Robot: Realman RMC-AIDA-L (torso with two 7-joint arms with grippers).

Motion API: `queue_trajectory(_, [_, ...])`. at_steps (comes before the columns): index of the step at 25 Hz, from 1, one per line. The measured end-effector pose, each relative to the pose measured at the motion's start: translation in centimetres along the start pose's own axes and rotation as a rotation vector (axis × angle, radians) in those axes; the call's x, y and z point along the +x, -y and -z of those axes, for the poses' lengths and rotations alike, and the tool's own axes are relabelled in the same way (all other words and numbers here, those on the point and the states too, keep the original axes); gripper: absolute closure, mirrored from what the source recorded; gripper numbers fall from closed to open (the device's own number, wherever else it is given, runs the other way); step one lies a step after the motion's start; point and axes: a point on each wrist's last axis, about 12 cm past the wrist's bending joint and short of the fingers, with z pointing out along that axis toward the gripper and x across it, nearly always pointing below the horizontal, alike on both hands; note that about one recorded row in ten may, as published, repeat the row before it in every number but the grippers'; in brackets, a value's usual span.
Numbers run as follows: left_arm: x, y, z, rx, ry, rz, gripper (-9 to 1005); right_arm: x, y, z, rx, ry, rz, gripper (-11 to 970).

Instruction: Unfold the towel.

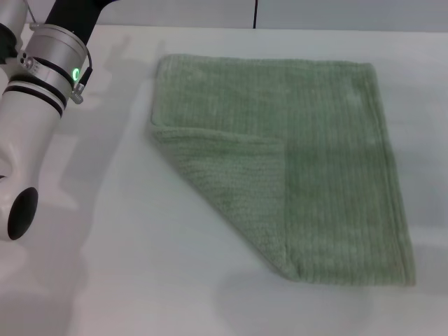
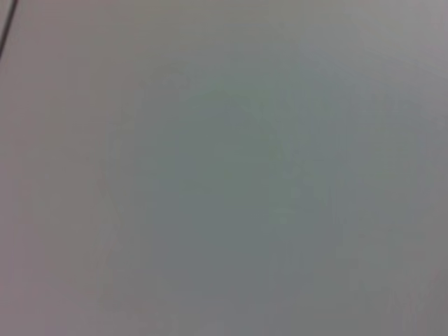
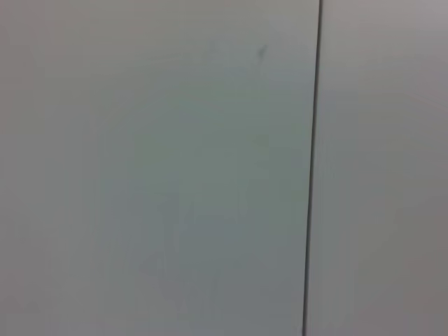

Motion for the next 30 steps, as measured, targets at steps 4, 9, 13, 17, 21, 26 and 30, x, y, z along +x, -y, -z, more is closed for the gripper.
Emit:
queue_trajectory(4, [-0.02,-0.23,-0.04,-0.015,-0.002,0.003,239,-0.14,-0.1,-0.21,-0.01,0.006,0.004,310])
queue_trajectory(9, [-0.18,-0.46,-0.2,-0.04,0.007,0.008,239,-0.28,-0.4,-0.39,-0.028,0.011,0.009,312])
queue_trajectory(13, [-0.21,-0.43,-0.25,-0.039,0.007,0.006,238,-0.21,-0.59,-0.33,-0.03,0.007,0.007,313])
queue_trajectory(17, [-0.33,-0.33,-0.44,-0.035,0.011,0.005,238,-0.09,-0.49,-0.22,-0.025,0.001,0.007,314])
queue_trajectory(21, [-0.39,-0.27,-0.49,-0.032,0.015,0.004,238,0.14,-0.34,-0.06,-0.016,-0.013,0.004,315])
queue_trajectory(26, [-0.38,-0.21,-0.59,-0.027,0.01,0.0,239,0.43,-0.25,0.12,-0.014,-0.031,0.003,316])
queue_trajectory(30, [-0.36,-0.06,-0.96,-0.025,-0.005,-0.005,239,0.61,-0.77,0.34,-0.037,-0.044,0.004,317])
